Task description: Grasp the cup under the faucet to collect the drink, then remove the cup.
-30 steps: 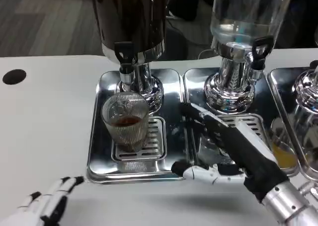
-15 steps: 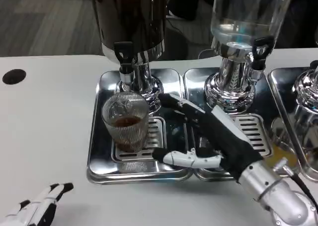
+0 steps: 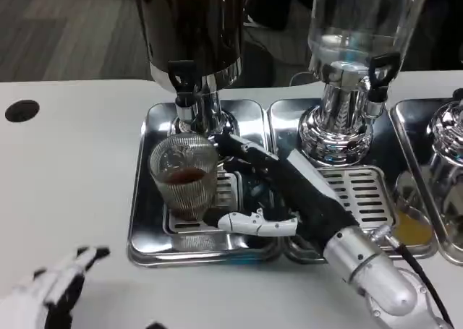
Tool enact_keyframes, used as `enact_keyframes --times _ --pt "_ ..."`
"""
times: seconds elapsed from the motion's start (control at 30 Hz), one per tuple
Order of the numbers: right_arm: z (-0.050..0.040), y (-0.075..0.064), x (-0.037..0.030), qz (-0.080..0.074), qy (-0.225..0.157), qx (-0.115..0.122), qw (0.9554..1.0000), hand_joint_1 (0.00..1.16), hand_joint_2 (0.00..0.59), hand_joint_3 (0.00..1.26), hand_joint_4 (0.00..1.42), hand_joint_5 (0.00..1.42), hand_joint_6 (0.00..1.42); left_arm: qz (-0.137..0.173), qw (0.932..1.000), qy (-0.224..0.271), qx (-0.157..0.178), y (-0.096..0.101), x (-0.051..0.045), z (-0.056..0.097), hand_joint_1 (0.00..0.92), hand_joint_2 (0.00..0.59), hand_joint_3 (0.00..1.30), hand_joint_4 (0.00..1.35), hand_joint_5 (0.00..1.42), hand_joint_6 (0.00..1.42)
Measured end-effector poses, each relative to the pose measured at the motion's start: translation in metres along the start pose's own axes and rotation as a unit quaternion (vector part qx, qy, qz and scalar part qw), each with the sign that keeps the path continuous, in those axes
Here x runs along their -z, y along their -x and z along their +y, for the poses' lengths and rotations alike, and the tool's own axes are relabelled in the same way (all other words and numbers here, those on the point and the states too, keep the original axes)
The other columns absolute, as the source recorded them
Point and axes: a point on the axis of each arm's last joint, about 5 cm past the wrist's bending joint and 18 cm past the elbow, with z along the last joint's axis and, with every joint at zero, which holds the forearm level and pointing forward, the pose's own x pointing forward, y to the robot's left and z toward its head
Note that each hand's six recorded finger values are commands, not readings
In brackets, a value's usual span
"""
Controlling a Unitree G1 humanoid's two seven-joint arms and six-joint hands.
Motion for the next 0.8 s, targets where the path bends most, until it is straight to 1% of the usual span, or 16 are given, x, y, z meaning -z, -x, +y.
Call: enact_keyframes --times 0.1,0.17,0.23,0.27,0.37,0.47,0.53,0.6,0.73,0.8 --pt "0.0013 -0.001 0.0016 0.001 -0.002 0.005 1.0000 0.73 0.102 0.09 0.11 0.16 0.08 -0.014 0.9999 -0.003 0.003 -0.008 -0.0013 0.002 0.021 0.078 0.23 0.15 0.23 0.18" --pt "0.0028 -0.002 0.0032 0.005 -0.004 0.010 0.9999 0.73 0.102 0.07 0.10 0.15 0.07 -0.021 0.9998 -0.004 0.006 -0.013 -0.0024 0.004 0.021 0.078 0.23 0.15 0.23 0.19" --pt "0.0060 -0.003 0.0032 0.002 -0.008 0.022 0.9997 0.73 0.100 0.05 0.08 0.13 0.03 -0.024 0.9997 -0.004 0.009 -0.014 -0.0034 0.004 0.021 0.078 0.23 0.16 0.23 0.19" --pt "0.0070 -0.004 0.0029 0.000 -0.006 0.026 0.9996 0.73 0.099 0.03 0.06 0.11 0.01 -0.024 0.9996 -0.004 0.012 -0.014 -0.0037 0.004 0.021 0.078 0.23 0.16 0.23 0.19" --pt "0.0093 -0.006 0.0033 0.001 -0.005 0.034 0.9994 0.73 0.087 0.01 0.03 0.08 0.00 -0.022 0.9996 -0.003 0.016 -0.013 -0.0037 0.003 0.033 0.081 0.24 0.16 0.23 0.19" --pt "0.0119 -0.009 0.0033 0.002 -0.004 0.038 0.9993 0.73 0.084 0.01 0.03 0.08 0.00 -0.017 0.9997 -0.004 0.019 -0.011 -0.0025 0.004 0.035 0.081 0.25 0.17 0.24 0.19" --pt "0.0149 -0.011 0.0029 0.002 -0.008 0.036 0.9993 0.73 0.084 0.01 0.03 0.08 0.00 -0.012 0.9997 -0.006 0.022 -0.009 -0.0011 0.004 0.036 0.081 0.25 0.17 0.24 0.19" --pt "0.0175 -0.013 0.0011 -0.003 -0.010 0.033 0.9994 0.73 0.082 0.01 0.04 0.08 0.01 -0.007 0.9997 -0.007 0.023 -0.008 0.0002 0.004 0.037 0.081 0.25 0.17 0.24 0.19" --pt "0.0201 -0.019 -0.0029 -0.016 -0.010 0.028 0.9994 0.73 0.090 0.03 0.06 0.10 0.02 -0.001 0.9996 -0.008 0.028 -0.007 0.0025 0.003 0.038 0.082 0.25 0.17 0.24 0.19" --pt "0.0233 -0.022 -0.0045 -0.020 -0.015 0.025 0.9994 0.74 0.093 0.04 0.06 0.12 0.03 0.002 0.9995 -0.008 0.031 -0.006 0.0035 0.002 0.038 0.082 0.25 0.17 0.24 0.19"
